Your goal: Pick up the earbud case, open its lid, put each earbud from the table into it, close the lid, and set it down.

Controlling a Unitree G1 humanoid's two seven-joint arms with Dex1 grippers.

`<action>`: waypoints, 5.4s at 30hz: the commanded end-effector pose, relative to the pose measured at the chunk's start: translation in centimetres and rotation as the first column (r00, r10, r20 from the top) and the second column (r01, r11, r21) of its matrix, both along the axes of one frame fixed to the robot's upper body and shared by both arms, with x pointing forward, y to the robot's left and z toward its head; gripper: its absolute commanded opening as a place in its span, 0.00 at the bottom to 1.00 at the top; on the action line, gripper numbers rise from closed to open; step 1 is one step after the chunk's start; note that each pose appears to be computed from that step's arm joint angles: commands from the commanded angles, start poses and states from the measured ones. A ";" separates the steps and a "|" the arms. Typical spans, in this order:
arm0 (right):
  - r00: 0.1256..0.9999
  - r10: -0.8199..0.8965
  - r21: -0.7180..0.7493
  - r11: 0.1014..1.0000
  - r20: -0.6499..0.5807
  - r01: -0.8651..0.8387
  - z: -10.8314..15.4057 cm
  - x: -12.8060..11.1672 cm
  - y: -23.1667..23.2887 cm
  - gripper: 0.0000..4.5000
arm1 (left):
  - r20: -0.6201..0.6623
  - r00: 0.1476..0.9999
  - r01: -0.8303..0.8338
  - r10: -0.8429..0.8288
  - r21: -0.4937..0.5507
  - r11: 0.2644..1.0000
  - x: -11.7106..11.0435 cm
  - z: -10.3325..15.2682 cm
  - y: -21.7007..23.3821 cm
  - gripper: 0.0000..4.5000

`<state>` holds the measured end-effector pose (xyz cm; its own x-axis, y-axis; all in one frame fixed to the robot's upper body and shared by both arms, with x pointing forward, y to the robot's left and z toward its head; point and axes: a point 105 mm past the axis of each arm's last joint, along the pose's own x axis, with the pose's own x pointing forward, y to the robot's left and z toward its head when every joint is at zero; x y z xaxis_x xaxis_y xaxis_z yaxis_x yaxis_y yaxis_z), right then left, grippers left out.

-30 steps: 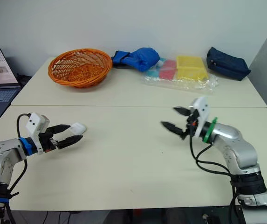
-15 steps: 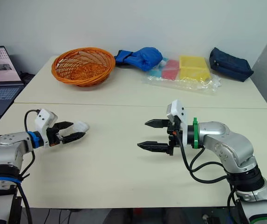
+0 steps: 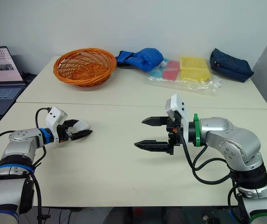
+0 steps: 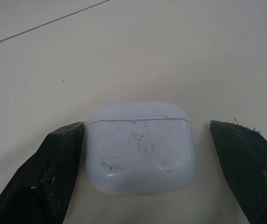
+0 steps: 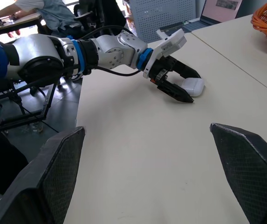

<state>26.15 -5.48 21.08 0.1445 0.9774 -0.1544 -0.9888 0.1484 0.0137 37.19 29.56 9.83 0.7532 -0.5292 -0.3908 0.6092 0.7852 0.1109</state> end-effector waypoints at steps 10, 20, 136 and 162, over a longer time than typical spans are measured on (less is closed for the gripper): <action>0.996 -0.036 0.031 0.999 0.079 0.033 1.7 0.0 -0.7 1.00 | -0.064 0.998 0.024 -0.024 0.003 1.000 -1.2 -0.8 0.7 0.62; 0.980 -0.195 0.018 0.981 0.049 0.194 1.5 2.5 -2.9 1.00 | 0.287 0.889 0.393 -0.357 -0.078 0.916 0.4 9.7 -11.5 0.62; 0.859 -0.293 -0.159 0.908 0.420 0.388 -2.3 8.0 1.7 0.19 | 0.029 0.443 0.733 -0.896 0.564 0.381 -1.1 14.5 -21.6 0.51; 0.855 -0.263 -0.179 0.910 0.448 0.374 -2.3 7.6 2.3 0.19 | 0.028 0.436 0.727 -0.899 0.578 0.371 -0.4 13.7 -22.4 0.51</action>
